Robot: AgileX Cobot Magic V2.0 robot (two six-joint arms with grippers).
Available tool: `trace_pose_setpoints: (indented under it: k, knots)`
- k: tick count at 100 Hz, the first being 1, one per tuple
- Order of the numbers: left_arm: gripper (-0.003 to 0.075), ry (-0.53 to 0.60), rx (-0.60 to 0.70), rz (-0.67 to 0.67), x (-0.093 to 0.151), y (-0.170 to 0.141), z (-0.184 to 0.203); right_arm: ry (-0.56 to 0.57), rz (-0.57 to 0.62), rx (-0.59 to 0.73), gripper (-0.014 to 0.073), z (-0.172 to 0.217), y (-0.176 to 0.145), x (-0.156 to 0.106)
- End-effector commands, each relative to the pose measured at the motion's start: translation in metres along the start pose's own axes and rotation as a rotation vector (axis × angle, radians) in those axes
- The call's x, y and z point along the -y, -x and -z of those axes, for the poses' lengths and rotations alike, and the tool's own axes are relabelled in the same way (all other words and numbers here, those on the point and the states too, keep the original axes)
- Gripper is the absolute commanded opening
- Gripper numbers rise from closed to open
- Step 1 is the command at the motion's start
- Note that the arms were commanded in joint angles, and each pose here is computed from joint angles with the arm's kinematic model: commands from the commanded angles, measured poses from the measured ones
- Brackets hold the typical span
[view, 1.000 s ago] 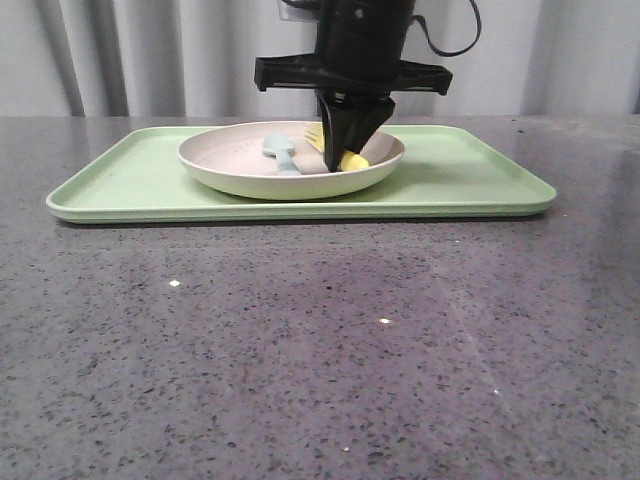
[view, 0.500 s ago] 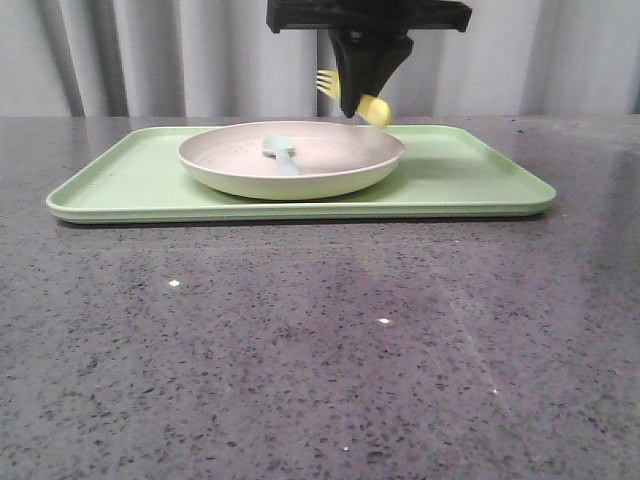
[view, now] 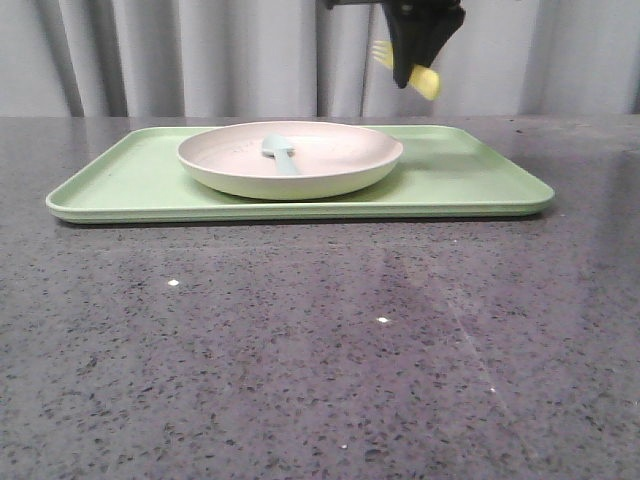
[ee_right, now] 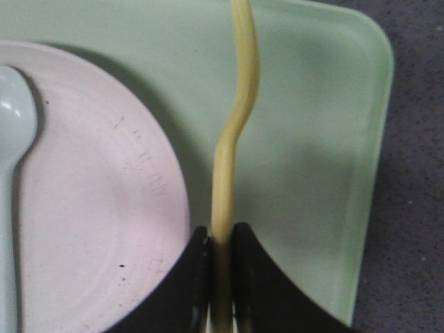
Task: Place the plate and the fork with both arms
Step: 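Lift the yellow fork out of the plate with the right gripper, then lower the fork onto the tray beside the plate and release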
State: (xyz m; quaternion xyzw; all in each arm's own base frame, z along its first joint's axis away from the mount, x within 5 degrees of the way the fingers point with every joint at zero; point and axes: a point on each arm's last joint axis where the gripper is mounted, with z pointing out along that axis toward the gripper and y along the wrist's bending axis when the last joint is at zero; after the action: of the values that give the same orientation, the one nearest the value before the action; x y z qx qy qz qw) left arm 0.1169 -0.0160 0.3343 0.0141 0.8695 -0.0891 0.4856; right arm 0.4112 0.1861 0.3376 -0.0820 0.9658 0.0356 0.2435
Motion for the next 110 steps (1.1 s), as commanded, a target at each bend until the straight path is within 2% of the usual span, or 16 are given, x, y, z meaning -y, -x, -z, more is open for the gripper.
trace_pose_setpoints:
  k: [1, 9, 58, 84, 98, 110]
  knots:
    - [0.0156, -0.004, 0.108, 0.023, 0.001, 0.015, 0.006, -0.029, -0.037, -0.008, -0.0036, 0.043, -0.005, 0.019]
    - [0.0156, -0.004, 0.108, 0.023, 0.001, 0.015, 0.006, -0.018, -0.059, -0.040, -0.0036, 0.038, -0.009, 0.026]
    - [0.0156, -0.005, 0.108, 0.024, 0.001, 0.015, 0.006, -0.006, -0.068, -0.146, -0.0025, -0.001, -0.016, 0.023]
    - [0.0156, -0.006, 0.108, 0.026, 0.001, 0.015, 0.006, 0.008, -0.073, -0.167, 0.0153, -0.009, -0.017, 0.021]
    - [0.0156, -0.008, 0.108, 0.029, 0.002, 0.015, 0.006, 0.008, -0.073, -0.167, 0.0203, -0.009, -0.017, 0.021]
    - [0.0156, -0.008, 0.108, 0.029, 0.002, 0.015, 0.006, 0.008, -0.073, -0.167, 0.0206, -0.009, -0.017, 0.021]
